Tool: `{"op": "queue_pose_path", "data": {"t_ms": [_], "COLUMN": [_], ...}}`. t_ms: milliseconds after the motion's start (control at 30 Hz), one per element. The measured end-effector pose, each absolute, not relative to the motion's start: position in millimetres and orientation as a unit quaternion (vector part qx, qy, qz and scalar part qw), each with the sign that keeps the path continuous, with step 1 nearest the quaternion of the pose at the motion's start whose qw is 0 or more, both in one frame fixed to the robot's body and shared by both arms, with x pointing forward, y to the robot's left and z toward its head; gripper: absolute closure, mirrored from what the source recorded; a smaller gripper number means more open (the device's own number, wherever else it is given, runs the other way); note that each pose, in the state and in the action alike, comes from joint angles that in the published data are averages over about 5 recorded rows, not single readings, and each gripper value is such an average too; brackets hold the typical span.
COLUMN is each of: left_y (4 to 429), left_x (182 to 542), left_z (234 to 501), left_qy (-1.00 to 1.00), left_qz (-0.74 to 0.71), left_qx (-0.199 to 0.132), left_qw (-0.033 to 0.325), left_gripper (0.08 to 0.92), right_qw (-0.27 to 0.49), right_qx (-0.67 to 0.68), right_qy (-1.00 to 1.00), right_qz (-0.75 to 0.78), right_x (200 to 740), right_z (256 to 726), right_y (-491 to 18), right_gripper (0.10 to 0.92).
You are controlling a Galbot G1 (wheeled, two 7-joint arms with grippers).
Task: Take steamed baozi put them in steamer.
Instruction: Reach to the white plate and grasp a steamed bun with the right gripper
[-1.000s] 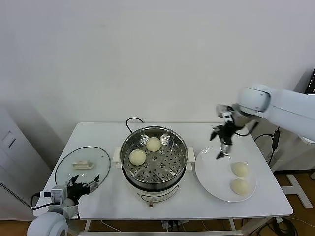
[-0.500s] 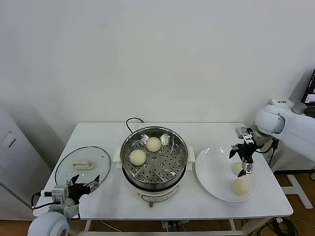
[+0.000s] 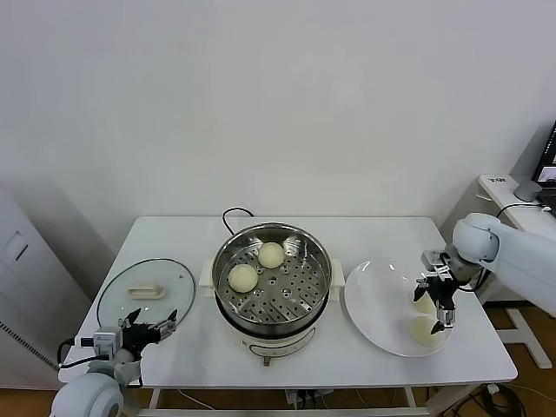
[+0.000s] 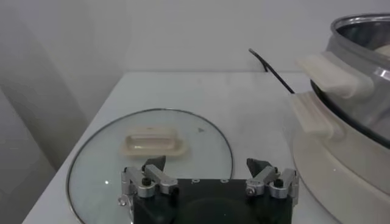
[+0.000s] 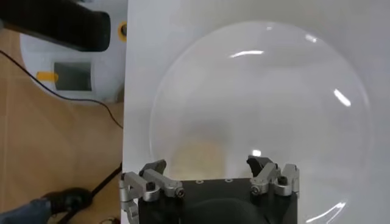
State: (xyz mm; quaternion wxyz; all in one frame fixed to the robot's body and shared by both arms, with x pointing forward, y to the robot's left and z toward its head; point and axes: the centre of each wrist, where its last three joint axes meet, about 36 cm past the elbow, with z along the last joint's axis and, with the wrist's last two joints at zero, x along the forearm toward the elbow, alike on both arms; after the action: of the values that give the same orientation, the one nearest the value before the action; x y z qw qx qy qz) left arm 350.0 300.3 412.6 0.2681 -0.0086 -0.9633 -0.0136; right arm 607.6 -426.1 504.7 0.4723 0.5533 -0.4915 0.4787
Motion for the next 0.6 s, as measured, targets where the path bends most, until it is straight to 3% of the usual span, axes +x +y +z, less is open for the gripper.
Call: {"op": "queue_pose_path", "data": {"t_ms": [333, 600], "left_y": [300.6, 300.2], "left_x": [348.9, 348.2], "left_z": [411.7, 412.2], "left_qy": [-0.963, -0.963], "left_qz": [-0.015, -0.016], "left_qx": [-0.008, -0.008], "left_qw": [0.270, 0.269], "left_gripper": [0.177, 0.177], "right_qw": [0.480, 0.483], "right_qx": [0.554, 0.552], "right_qy": [-0.479, -0.476], "right_qz": [0.483, 0.485], "right_x": [605.1, 602.8], "right_z": [481.1, 467.6], "right_y": [-429.3, -430.9], "right_gripper": [0.204, 0.343]}}
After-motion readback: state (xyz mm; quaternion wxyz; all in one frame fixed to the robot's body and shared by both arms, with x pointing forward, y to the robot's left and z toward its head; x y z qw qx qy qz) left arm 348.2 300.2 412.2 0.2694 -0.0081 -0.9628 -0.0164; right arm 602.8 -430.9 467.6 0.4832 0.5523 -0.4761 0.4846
